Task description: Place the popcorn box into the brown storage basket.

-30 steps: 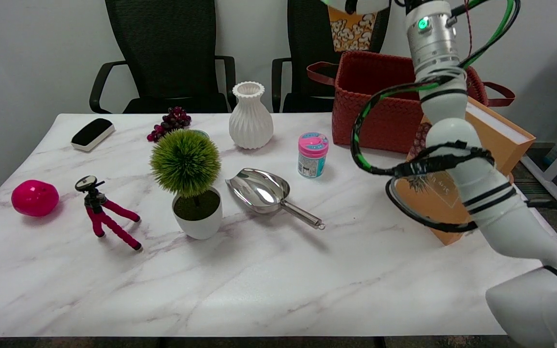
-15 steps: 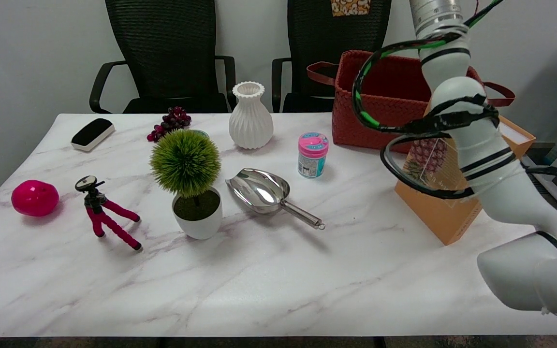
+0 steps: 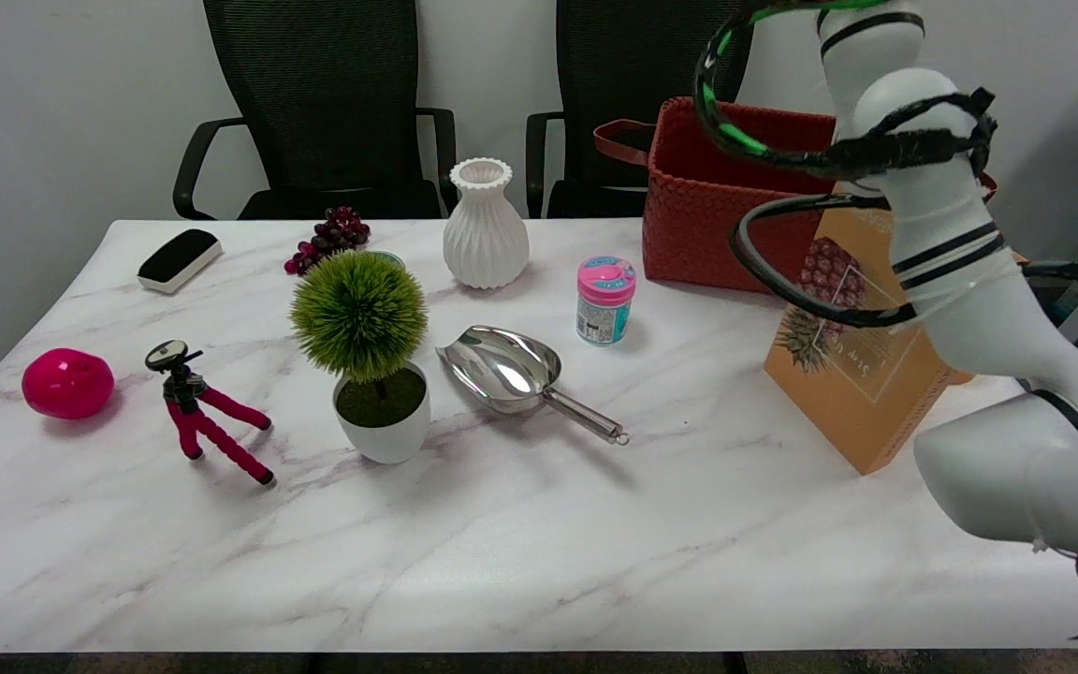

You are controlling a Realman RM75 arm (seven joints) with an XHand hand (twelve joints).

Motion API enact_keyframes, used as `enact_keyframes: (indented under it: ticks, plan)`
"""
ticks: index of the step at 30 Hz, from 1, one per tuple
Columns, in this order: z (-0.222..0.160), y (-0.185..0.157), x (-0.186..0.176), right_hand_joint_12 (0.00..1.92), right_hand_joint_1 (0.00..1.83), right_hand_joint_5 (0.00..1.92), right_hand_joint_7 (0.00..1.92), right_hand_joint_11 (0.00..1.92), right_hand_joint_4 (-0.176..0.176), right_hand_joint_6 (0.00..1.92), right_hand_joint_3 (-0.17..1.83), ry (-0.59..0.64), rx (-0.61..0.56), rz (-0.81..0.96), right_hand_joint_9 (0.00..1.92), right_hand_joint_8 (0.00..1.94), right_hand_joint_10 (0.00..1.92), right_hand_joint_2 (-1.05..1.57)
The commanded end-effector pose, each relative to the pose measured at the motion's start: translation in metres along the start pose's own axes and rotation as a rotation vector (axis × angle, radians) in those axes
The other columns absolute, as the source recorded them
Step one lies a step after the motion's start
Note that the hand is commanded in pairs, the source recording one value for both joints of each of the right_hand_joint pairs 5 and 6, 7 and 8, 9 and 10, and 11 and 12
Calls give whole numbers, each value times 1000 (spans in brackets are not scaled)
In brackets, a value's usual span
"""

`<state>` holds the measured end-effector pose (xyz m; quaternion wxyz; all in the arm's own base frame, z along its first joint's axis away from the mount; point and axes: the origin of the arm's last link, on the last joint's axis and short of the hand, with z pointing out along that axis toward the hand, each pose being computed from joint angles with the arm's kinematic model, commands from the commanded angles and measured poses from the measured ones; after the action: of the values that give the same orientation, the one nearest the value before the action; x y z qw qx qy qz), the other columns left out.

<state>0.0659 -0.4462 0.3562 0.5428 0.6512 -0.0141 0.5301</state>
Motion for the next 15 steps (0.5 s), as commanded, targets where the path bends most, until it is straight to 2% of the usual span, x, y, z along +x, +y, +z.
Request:
enact_keyframes:
  ticks: [1,8,15]
  plan:
    - [55,-13,19,1664,1089,760,1480,1664,0,760,684,46,-25,-40,1090,1480,1090,315]
    - [81,-14,23,1664,1089,752,1476,1664,0,752,678,49,-47,-73,1081,1476,1081,320]
    - [96,13,26,1665,1089,762,1473,1665,0,762,703,61,-155,-91,1077,1473,1077,317]
